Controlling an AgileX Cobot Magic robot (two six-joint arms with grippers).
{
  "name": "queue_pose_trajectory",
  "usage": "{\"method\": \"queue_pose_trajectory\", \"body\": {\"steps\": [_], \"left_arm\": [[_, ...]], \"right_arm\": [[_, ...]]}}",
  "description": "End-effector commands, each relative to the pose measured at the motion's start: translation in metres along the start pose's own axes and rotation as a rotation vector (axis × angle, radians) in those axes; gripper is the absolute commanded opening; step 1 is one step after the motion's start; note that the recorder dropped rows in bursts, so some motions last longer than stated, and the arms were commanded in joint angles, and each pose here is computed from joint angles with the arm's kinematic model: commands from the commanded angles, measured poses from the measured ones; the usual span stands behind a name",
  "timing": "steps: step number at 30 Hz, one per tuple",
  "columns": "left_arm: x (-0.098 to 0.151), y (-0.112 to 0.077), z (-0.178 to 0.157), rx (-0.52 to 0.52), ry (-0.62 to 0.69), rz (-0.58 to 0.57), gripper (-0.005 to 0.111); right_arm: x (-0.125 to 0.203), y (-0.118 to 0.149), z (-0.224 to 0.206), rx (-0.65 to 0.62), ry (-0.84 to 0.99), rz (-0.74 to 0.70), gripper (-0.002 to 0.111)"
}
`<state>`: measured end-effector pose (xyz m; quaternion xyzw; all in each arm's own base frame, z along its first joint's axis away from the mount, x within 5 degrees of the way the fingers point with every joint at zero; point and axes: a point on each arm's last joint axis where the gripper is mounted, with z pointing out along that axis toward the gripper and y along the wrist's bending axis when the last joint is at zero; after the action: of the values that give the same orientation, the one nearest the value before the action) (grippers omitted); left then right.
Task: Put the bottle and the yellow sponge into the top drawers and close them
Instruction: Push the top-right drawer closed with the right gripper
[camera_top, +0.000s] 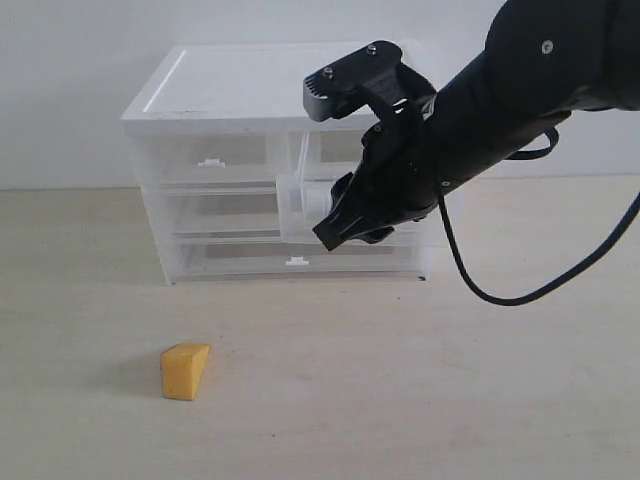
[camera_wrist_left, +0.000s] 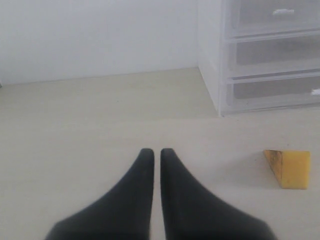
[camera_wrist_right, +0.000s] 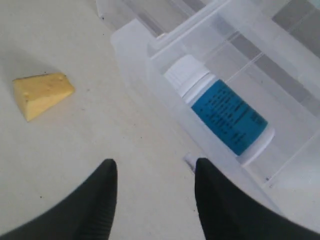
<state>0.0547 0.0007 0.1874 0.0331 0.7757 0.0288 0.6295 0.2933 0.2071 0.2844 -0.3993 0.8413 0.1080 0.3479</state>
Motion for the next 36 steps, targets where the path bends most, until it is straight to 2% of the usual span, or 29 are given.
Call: {"method": "queue_pose_trajectory", "body": {"steps": [1,11,15,19,20,22,24,25,30,31,36], "left_arm": [[0.001,0.0,0.0,-0.001,0.002,-0.012,0.004],[0.001,0.0,0.0,-0.001,0.002,-0.012,0.004],[0.001,0.0,0.0,-0.001,0.002,-0.012,0.004],[0.001,0.0,0.0,-0.001,0.002,-0.012,0.004],[0.001,0.0,0.0,-0.001,0.002,-0.012,0.004],[0.001,0.0,0.0,-0.001,0.002,-0.012,0.004],[0.001,0.0,0.0,-0.001,0.002,-0.012,0.004],[0.001,0.0,0.0,-0.001,0.002,-0.012,0.004],[0.001,0.0,0.0,-0.001,0.002,-0.012,0.004],[0.001,0.0,0.0,-0.001,0.002,-0.012,0.004],[0.001,0.0,0.0,-0.001,0.002,-0.012,0.004]], "right_arm": [[-0.009,-0.006,-0.001,0.064,-0.101,-0.023,0.044],[-0.016,-0.01,-0.002,0.109,-0.176,-0.046,0.044],[-0.018,-0.008,-0.013,0.078,-0.121,-0.041,0.044],[-0.022,-0.004,-0.036,0.007,0.029,-0.057,0.043],[-0.022,-0.003,-0.041,-0.012,0.085,-0.066,0.039],[-0.022,-0.002,-0.048,-0.038,0.164,-0.056,0.023],[-0.023,-0.002,-0.049,-0.045,0.183,-0.047,0.005],[-0.022,-0.002,-0.047,-0.046,0.189,-0.04,0.0],[-0.018,-0.005,-0.02,-0.044,0.227,-0.022,0.0],[-0.018,-0.01,-0.005,-0.006,0.211,-0.029,0.0],[-0.022,-0.028,0.015,0.076,0.114,0.018,0.0]]}}
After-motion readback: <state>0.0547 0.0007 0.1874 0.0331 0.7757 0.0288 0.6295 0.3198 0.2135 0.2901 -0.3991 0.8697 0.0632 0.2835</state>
